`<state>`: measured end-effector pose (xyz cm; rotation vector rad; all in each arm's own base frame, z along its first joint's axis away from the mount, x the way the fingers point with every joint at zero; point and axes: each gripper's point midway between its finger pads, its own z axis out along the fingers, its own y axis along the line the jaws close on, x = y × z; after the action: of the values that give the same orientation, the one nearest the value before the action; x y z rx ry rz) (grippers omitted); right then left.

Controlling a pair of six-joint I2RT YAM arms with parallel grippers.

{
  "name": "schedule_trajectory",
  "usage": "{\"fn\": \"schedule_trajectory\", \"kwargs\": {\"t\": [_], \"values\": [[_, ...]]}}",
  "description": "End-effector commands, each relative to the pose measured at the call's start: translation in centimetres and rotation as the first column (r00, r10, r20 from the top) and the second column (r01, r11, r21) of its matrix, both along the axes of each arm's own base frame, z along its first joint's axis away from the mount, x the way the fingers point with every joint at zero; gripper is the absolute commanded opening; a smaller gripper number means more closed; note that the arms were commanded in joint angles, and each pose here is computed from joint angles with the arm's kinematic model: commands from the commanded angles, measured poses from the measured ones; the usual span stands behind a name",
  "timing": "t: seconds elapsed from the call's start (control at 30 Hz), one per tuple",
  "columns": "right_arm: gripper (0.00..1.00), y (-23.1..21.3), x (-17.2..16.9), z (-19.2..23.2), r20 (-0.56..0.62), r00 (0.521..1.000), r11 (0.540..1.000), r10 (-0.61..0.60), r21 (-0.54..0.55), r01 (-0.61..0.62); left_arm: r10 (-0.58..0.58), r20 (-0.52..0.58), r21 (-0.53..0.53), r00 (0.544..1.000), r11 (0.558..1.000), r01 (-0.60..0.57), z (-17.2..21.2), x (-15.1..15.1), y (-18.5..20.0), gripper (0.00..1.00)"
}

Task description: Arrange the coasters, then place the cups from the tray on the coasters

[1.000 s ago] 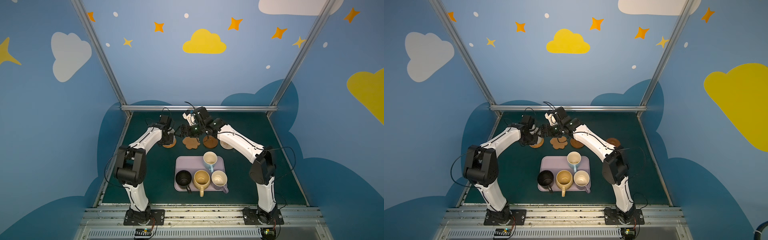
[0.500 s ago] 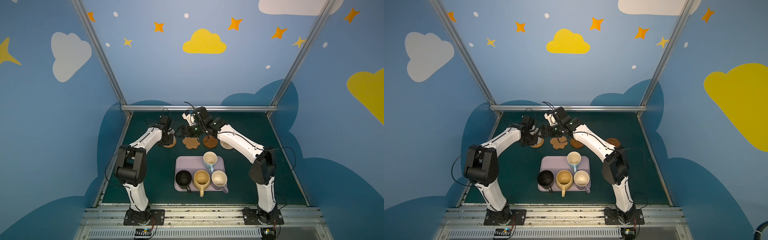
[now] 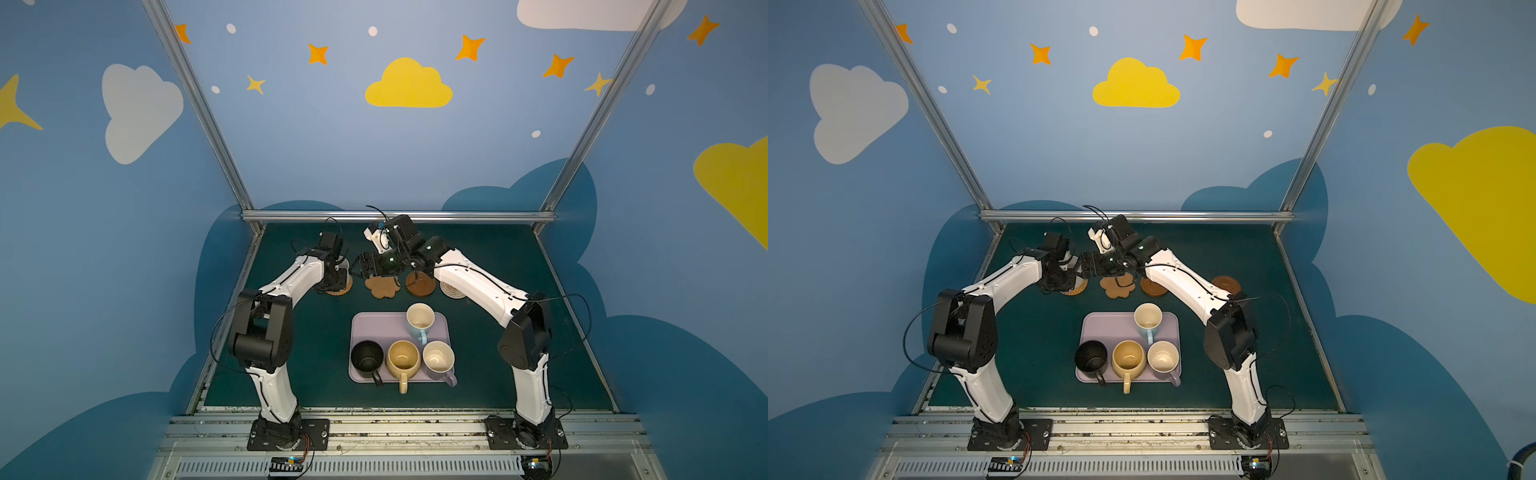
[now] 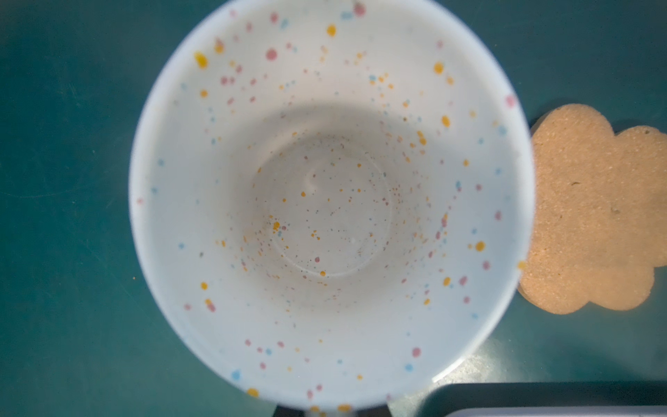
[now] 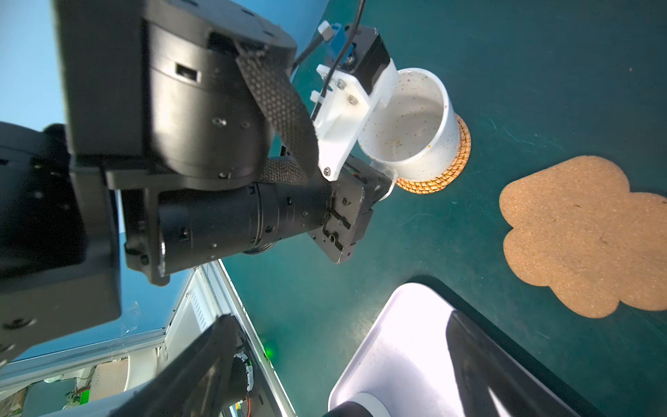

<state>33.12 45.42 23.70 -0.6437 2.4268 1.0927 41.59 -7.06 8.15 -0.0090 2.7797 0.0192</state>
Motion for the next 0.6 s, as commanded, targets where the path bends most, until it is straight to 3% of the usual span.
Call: {"fn": "schedule_trajectory", "kwargs": {"t": [0.0,0.4,0.57], "values": [[0.91,0.3,0.1,0.6,0.021,1.0,1.0,0.006,0.002,-0.006,0.013,-0.003,0.005,1.0,1.0,-0.013,-0.5,0.0,0.1,0.19],[0.92,-0.3,0.3,0.2,0.029,0.999,0.999,-0.019,-0.028,0.019,0.024,-0.003,-0.038,1.0,0.999,-0.024,0.2,-0.2,-0.5,0.57],[0.92,-1.5,0.6,1.0,0.084,0.995,0.997,-0.044,-0.056,0.049,0.051,0.03,-0.047,0.998,0.998,-0.05,1.9,-0.5,-0.3,0.84]]}}
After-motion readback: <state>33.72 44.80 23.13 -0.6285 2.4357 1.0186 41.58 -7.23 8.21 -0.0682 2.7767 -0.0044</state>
